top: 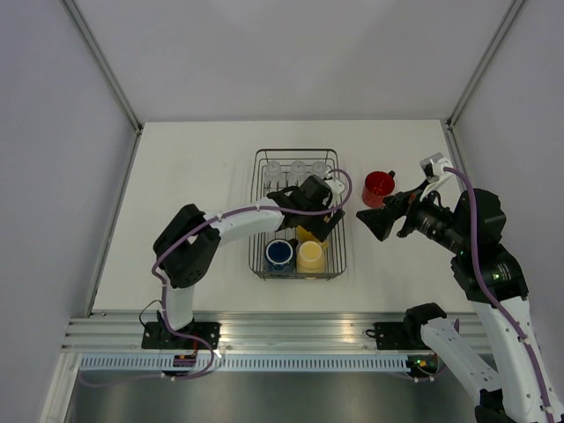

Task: Unload the cups from the dish rack

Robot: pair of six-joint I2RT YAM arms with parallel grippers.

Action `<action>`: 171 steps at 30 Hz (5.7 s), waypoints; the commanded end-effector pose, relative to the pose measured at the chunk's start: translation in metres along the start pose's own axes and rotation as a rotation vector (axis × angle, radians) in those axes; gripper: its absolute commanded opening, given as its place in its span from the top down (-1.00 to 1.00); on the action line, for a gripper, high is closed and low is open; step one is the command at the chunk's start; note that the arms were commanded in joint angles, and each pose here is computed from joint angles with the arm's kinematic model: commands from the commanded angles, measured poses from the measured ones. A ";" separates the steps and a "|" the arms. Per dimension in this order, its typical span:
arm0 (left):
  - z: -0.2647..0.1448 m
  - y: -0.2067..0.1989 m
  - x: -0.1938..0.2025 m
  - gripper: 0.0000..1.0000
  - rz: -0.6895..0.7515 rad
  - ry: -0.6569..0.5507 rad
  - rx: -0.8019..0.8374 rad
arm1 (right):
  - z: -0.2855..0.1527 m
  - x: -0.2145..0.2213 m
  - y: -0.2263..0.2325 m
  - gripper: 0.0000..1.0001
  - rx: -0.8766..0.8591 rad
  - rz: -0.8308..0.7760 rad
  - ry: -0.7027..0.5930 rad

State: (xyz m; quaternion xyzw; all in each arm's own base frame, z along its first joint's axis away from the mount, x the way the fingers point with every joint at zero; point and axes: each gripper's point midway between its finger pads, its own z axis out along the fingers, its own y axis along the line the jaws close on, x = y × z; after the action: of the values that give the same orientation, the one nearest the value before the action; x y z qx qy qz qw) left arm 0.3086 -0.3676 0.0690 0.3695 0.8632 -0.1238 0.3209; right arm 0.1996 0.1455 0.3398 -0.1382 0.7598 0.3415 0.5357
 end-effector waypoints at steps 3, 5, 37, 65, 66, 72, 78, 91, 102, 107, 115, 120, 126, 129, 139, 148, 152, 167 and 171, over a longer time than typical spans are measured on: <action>0.007 -0.002 0.006 -0.87 -0.020 0.019 0.014 | -0.004 -0.009 0.007 -0.96 -0.027 -0.039 -0.030; 0.004 -0.002 0.003 -0.56 -0.020 0.010 0.018 | -0.004 -0.009 0.006 -0.96 -0.023 -0.040 -0.033; -0.221 -0.028 -0.123 0.95 -0.306 -0.617 0.290 | 0.006 -0.009 0.014 -0.96 -0.119 0.017 -0.168; -0.351 -0.059 -0.148 0.95 -0.907 -1.039 1.020 | 0.009 0.004 0.111 -0.76 -0.752 0.080 -0.240; -0.349 -0.060 -0.147 0.95 -0.919 -1.030 1.030 | 0.014 0.002 0.112 -0.69 -0.746 0.085 -0.252; -0.348 -0.060 -0.143 0.95 -0.999 -0.999 1.080 | 0.024 0.005 0.133 -0.41 -0.792 0.042 -0.264; -0.337 -0.056 -0.133 0.95 -1.134 -0.938 1.068 | 0.032 0.001 0.143 -0.14 -0.806 0.007 -0.275; -0.328 -0.045 -0.121 0.14 -1.212 -0.911 0.981 | 0.035 0.004 0.149 0.99 -0.812 -0.020 -0.288; -0.326 -0.047 -0.120 -0.99 -1.211 -0.863 0.952 | 0.033 -0.009 0.129 0.99 -0.660 -0.055 -0.373; -0.327 -0.043 -0.118 -0.99 -1.207 -0.866 0.915 | 0.033 -0.015 0.108 0.99 -0.518 -0.072 -0.400; -0.306 0.005 -0.089 -0.99 -1.183 -0.863 0.448 | 0.049 -0.011 0.029 0.99 -0.015 -0.149 -0.210; -0.326 0.018 -0.076 -0.99 -1.041 -0.923 0.346 | 0.062 0.002 -0.017 0.99 0.260 -0.184 -0.025; -0.346 0.010 -0.067 -0.99 -0.727 -0.867 0.277 | 0.069 0.003 -0.062 0.99 0.497 -0.274 0.144; -0.348 0.012 -0.053 -0.99 -0.636 -0.800 0.219 | 0.071 -0.008 -0.094 0.99 0.574 -0.242 0.185; -0.361 0.022 -0.003 -0.99 -0.477 -0.707 0.129 | 0.065 -0.020 -0.207 0.99 0.712 -0.197 0.309; -0.366 0.026 0.029 -0.99 -0.319 -0.610 0.077 | 0.074 0.024 -0.294 0.99 0.743 -0.066 0.443; -0.359 0.036 0.040 -0.99 -0.321 -0.632 0.025 | 0.086 0.061 -0.321 0.99 0.712 0.020 0.509; -0.342 0.042 0.060 -0.99 -0.304 -0.669 -0.001 | 0.095 0.118 -0.359 0.97 0.757 0.085 0.654; -0.345 0.041 0.062 -0.99 -0.307 -0.682 0.007 | 0.096 0.123 -0.365 0.88 0.764 0.075 0.682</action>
State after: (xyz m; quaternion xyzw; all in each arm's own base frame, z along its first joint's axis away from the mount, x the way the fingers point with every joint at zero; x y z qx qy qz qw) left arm 0.1429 -0.1494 0.2839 0.1698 0.7691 -0.2892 0.5441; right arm 0.4036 -0.0264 0.0568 0.0008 0.9769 0.0181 0.2131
